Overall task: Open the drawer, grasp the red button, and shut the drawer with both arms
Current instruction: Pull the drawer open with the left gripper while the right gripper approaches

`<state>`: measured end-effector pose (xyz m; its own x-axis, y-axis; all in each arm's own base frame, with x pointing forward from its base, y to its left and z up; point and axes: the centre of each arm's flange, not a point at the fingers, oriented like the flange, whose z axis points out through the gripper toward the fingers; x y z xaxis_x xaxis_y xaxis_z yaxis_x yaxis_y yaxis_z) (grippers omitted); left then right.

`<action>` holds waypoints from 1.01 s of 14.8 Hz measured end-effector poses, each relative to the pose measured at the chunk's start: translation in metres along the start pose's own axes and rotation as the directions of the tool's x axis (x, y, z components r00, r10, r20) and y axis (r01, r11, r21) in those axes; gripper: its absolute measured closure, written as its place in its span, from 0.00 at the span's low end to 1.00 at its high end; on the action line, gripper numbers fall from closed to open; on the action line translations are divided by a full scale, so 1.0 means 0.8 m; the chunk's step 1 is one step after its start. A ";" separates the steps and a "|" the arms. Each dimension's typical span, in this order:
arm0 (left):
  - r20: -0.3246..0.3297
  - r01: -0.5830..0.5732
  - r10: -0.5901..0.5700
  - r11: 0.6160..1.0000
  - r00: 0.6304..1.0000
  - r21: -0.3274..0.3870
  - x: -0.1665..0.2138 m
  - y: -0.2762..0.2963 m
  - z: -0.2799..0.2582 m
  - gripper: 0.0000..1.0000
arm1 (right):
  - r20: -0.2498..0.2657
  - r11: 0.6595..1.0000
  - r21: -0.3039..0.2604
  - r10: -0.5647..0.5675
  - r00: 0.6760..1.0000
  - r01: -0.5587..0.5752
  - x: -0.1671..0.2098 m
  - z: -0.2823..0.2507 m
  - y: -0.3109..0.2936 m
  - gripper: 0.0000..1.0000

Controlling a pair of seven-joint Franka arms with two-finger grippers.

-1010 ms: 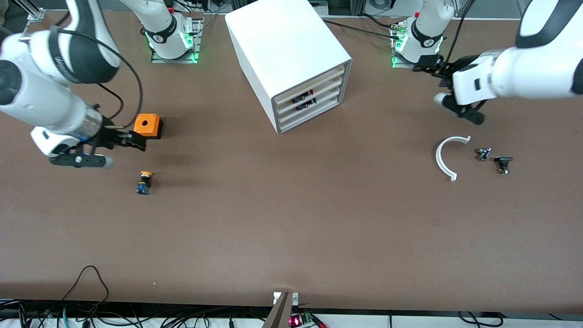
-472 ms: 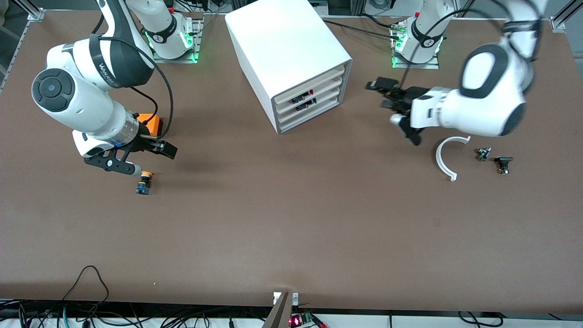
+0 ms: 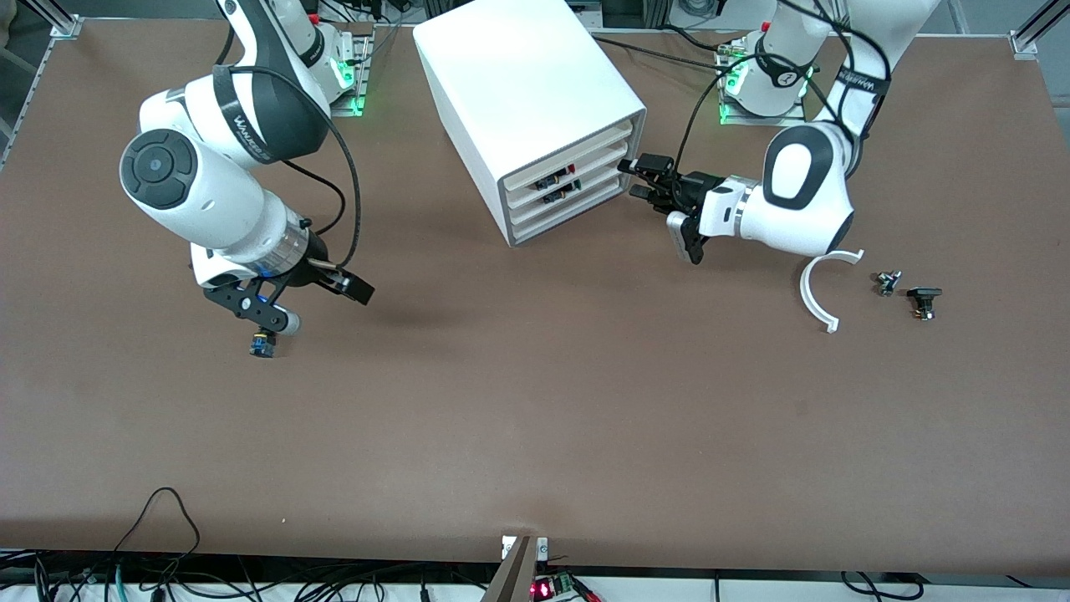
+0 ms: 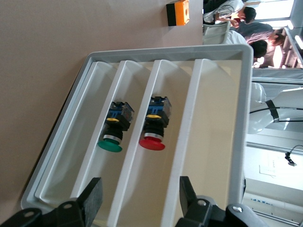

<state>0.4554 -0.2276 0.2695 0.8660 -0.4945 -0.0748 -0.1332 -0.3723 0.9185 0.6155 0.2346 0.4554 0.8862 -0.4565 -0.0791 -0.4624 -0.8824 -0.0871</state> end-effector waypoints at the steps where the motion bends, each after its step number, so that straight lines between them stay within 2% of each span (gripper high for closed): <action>1: -0.004 0.004 -0.004 1.000 1.000 -0.017 0.000 -0.008 0.005 0.27 | 0.008 1.000 0.005 0.022 1.000 -0.022 0.001 -0.001 -0.006 0.00; 7: -0.010 -0.022 0.022 0.996 1.000 -0.089 -0.015 -0.036 0.044 0.37 | 0.020 0.991 0.019 0.132 0.991 -0.132 -0.007 -0.011 -0.054 0.00; 15: 0.007 -0.024 0.024 0.996 1.000 -0.091 -0.025 -0.043 0.091 0.40 | 0.056 0.954 0.088 0.284 0.957 -0.288 -0.003 -0.034 -0.086 0.00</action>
<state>0.4081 -0.2620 0.2109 0.8591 -0.5089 -0.0552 -0.1091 -0.2874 0.9516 0.6459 0.2933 0.4884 0.7152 -0.6813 -0.1558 -0.6989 -0.6998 -0.1477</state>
